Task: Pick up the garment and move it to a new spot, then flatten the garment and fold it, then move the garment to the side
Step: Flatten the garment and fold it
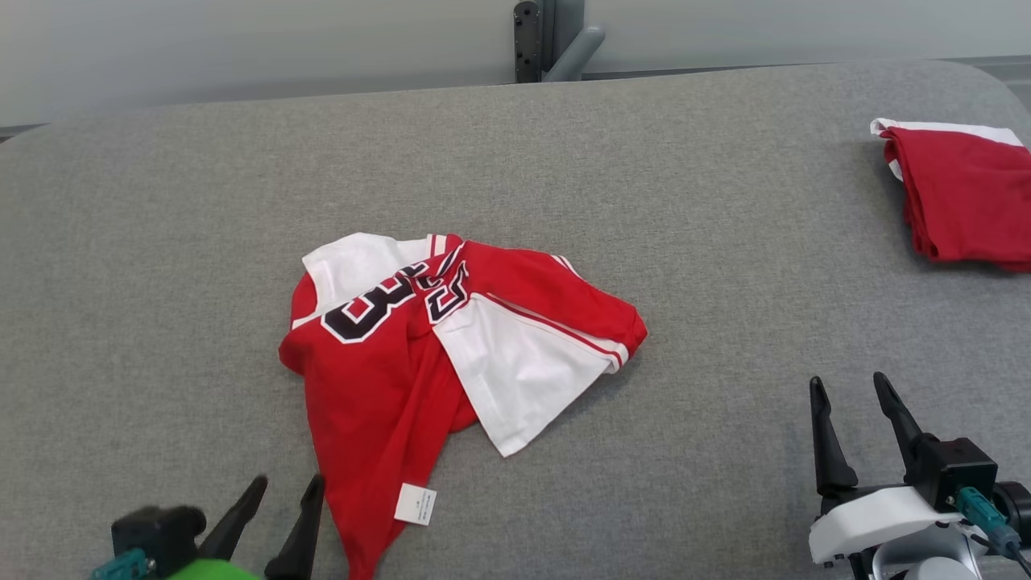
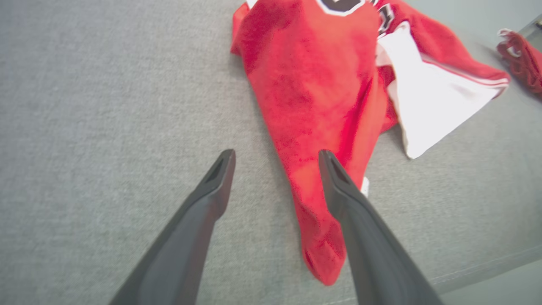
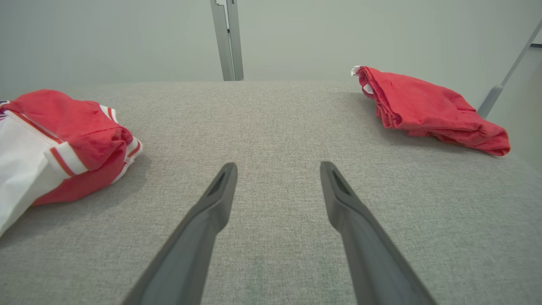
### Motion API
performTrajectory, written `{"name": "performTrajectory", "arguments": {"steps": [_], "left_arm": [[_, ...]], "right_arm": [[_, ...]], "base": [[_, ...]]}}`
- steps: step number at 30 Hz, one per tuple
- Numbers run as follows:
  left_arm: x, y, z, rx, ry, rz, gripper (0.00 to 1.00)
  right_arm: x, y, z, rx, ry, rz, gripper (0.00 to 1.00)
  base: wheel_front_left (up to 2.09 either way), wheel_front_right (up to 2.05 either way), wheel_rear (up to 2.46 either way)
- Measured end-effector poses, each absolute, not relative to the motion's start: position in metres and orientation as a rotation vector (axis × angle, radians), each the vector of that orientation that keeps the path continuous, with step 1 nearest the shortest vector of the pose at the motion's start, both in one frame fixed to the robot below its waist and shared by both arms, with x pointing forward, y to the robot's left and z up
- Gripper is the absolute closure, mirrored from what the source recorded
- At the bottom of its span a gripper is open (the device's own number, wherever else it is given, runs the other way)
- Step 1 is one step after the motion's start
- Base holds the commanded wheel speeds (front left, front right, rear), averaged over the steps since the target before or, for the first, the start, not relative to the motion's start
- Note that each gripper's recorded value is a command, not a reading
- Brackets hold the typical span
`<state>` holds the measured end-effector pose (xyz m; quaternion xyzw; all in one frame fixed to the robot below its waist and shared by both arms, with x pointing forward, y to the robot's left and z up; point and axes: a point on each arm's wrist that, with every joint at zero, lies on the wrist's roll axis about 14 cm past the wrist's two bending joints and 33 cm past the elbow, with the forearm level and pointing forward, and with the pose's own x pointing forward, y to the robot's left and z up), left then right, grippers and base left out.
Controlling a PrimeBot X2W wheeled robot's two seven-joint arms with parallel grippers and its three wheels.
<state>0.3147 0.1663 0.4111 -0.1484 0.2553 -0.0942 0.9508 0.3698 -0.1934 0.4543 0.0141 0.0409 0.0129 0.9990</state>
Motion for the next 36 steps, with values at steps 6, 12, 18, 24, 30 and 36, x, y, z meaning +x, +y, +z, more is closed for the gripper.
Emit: {"name": "performTrajectory", "arguments": {"steps": [6, 12, 18, 24, 30, 36], "left_arm": [[0.347, 0.101, 0.459, -0.353, 0.409, -0.381, 0.0], [0.363, 0.04, 0.45, -0.411, 0.473, -0.489, 0.0], [0.365, 0.024, 0.404, -0.374, 0.624, -0.492, 0.0], [0.366, 0.013, 0.382, -0.403, 0.693, -0.502, 0.0], [0.365, -0.002, 0.385, -0.414, 0.685, -0.571, 1.0], [0.353, -0.038, 0.416, -0.418, 0.635, -0.732, 1.0]], "right_arm": [[0.369, -0.196, 0.455, 0.043, 0.078, 0.013, 0.0], [0.366, -0.21, 0.454, 0.059, 0.081, -0.033, 0.0], [0.358, -0.228, 0.45, 0.07, 0.096, -0.095, 0.0], [0.351, -0.241, 0.443, 0.068, 0.121, -0.138, 0.0], [0.354, -0.242, 0.444, 0.067, 0.119, -0.142, 0.0], [0.355, -0.24, 0.445, 0.068, 0.113, -0.135, 0.0]], "base": [[0.0, 0.0, 0.0], [0.0, 0.0, 0.0], [0.0, 0.0, 0.0], [0.0, 0.0, 0.0], [0.0, 0.0, 0.0], [0.0, 0.0, 0.0]]}}
